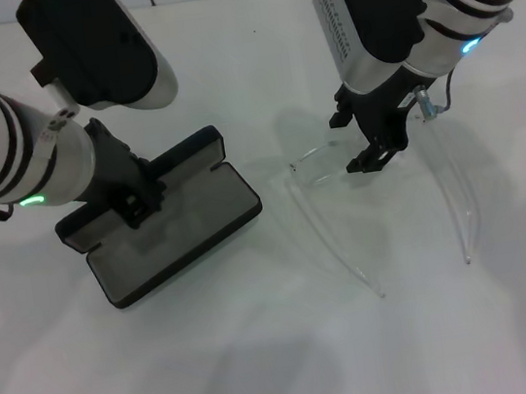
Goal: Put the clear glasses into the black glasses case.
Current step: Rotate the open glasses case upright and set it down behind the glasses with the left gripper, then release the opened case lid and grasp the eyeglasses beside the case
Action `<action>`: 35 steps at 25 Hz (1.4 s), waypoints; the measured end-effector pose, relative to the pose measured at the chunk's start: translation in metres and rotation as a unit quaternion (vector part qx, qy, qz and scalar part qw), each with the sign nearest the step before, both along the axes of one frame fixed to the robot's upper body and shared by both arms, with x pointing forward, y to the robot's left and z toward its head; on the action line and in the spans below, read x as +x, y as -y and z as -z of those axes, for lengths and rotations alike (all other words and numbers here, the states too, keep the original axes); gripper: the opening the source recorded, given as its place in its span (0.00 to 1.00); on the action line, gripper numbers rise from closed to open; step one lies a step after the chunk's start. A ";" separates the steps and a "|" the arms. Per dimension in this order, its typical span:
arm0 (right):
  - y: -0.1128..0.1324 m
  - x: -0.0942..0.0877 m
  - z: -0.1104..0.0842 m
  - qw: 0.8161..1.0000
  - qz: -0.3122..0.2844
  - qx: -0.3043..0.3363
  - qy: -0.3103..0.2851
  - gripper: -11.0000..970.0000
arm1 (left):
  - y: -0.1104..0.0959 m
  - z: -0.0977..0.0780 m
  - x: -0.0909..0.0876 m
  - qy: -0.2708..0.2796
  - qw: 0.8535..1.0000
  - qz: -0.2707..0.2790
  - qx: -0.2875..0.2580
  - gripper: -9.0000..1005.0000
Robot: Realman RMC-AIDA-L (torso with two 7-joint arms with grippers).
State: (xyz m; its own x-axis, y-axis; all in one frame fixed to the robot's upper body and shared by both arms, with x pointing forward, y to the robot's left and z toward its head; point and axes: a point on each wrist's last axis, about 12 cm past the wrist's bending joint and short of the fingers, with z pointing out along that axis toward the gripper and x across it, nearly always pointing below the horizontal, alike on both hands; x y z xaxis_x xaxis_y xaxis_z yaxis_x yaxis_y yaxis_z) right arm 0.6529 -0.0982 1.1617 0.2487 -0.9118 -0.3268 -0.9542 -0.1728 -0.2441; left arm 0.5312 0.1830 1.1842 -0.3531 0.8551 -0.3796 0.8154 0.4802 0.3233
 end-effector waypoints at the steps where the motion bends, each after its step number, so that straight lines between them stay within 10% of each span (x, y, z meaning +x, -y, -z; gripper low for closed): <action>1: 0.000 0.000 0.000 1.000 0.000 0.001 0.000 0.58 | 0.000 0.000 0.000 0.000 1.000 -0.001 -0.001 0.21; 26: 0.007 -0.007 0.014 1.000 0.018 0.010 -0.014 0.16 | -0.002 0.008 -0.004 -0.009 1.000 -0.002 0.001 0.21; 35: 0.034 -0.035 0.000 0.997 0.040 0.052 -0.028 0.14 | 0.002 0.004 -0.003 0.000 1.000 0.006 0.002 0.21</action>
State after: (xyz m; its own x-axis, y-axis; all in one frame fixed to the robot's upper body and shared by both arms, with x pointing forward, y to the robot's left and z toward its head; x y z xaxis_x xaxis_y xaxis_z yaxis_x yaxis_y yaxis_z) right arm 0.6177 -0.1318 1.1617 0.1548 -0.8884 -0.4321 -0.9765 -0.0713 -0.2032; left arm 0.5283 0.1810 1.1806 -0.3430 0.8612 -0.3751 0.8215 0.4687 0.3249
